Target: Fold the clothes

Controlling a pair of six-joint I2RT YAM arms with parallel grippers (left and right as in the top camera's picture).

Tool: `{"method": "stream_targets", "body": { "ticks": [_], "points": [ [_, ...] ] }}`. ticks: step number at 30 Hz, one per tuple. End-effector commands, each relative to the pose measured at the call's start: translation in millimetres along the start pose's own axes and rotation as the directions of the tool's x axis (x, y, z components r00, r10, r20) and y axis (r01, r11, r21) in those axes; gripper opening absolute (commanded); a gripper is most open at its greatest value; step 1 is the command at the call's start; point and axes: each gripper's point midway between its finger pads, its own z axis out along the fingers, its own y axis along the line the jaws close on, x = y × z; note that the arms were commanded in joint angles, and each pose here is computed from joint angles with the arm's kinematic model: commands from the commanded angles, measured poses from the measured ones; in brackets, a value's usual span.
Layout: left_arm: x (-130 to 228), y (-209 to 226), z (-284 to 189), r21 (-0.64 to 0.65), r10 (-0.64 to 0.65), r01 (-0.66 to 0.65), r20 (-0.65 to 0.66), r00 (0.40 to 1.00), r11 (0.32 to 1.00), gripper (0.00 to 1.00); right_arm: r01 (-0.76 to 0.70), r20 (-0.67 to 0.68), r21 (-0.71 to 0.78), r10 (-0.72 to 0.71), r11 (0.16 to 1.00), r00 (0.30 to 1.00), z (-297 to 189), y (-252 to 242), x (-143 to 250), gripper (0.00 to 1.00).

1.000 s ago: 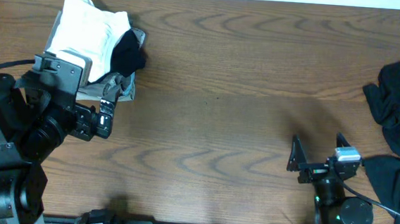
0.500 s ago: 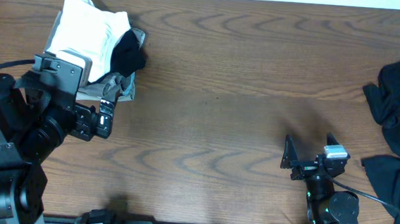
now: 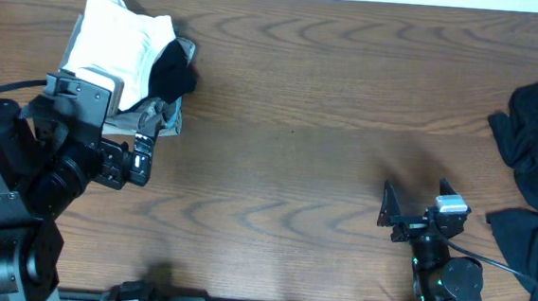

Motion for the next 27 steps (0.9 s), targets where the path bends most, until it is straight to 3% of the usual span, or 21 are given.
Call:
{"method": "stream_targets", "body": {
  "ticks": [1, 12, 20, 27],
  "points": [
    [-1.1, 0.7, -1.0, -0.007, 0.016, -0.016, 0.002, 1.000, 1.000, 0.98, 0.008, -0.001, 0.025, -0.008, 1.000, 1.000, 0.0, -5.3, 0.5, 0.99],
    [4.7, -3.7, 5.3, 0.010, 0.032, -0.032, 0.016, 0.999, 0.999, 0.98, 0.008, -0.001, 0.025, -0.008, 1.000, 1.000, 0.0, -5.3, 0.5, 0.99],
    [9.5, -9.2, 43.3, -0.035, 0.151, -0.147, 0.257, 0.954, 0.989, 0.98, 0.008, -0.001, 0.025, -0.008, 1.000, 1.000, 0.0, -5.3, 0.5, 0.99],
    [53.6, -17.1, 58.4, -0.095, 0.207, -0.184, 0.388, 0.898, 0.978, 0.98, 0.008, -0.001, 0.025, -0.008, 1.000, 1.000, 0.0, -5.4, 0.5, 0.99]
  ]
}}
